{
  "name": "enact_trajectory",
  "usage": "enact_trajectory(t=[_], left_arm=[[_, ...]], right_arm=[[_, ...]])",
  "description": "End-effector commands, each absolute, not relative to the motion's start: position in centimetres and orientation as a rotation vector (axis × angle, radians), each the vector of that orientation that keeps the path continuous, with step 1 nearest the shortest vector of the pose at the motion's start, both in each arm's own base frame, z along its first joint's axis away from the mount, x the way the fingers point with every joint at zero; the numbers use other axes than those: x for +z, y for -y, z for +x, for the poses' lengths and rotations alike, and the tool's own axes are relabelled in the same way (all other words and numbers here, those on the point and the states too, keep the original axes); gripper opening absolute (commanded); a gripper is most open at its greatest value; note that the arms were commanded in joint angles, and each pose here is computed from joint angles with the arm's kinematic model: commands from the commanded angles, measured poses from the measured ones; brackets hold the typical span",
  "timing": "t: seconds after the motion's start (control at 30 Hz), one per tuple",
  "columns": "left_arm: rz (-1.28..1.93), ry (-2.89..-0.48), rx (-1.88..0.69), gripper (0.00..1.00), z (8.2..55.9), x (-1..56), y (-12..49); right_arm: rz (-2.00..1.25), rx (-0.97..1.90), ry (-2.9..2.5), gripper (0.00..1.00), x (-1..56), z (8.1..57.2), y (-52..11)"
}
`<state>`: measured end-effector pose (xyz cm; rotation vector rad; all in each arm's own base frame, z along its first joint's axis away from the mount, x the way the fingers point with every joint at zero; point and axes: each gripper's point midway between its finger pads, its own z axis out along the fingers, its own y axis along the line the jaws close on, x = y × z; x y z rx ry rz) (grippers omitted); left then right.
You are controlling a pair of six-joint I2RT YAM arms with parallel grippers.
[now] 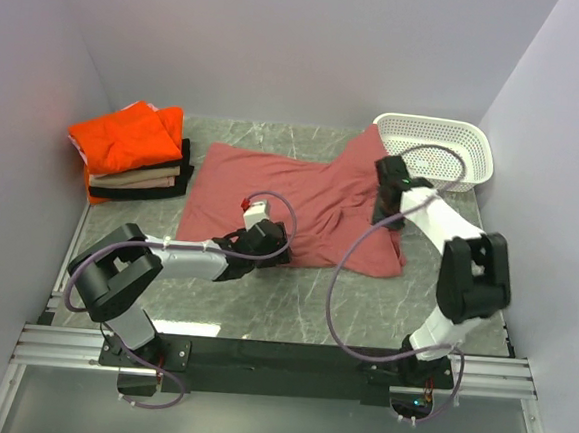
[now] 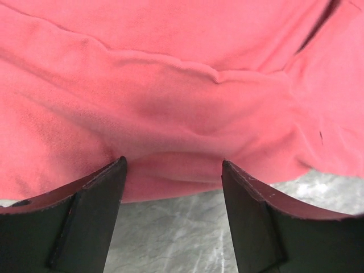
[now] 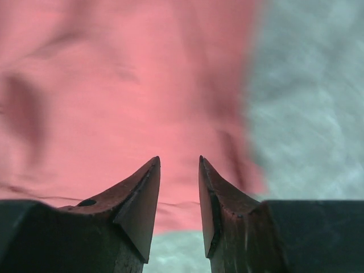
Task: Fold and stack the t-shirts
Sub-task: Fold the tshirt
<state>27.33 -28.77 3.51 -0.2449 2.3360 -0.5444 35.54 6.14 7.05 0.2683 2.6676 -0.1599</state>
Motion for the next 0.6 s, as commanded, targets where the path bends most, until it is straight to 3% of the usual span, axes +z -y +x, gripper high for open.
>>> enact_trajectory(t=[0.0, 0.27, 0.57], left_arm=[[-0.216, -2.477, -0.23, 0.75, 25.2, 0.0, 23.6], [-0.244, -2.469, -0.197, 0.77, 27.0, 0.3, 22.1], [-0.249, -2.475, -0.214, 0.77, 27.8, 0.6, 21.4]], right_arm=[[0.381, -0.208, -2.619, 0.41, 7.7, 33.2, -3.2], [0.449, -0.169, -2.658, 0.42, 7.3, 28.6, -2.2], [0.462, 0.064, -2.765, 0.43, 4.9, 23.8, -4.9]])
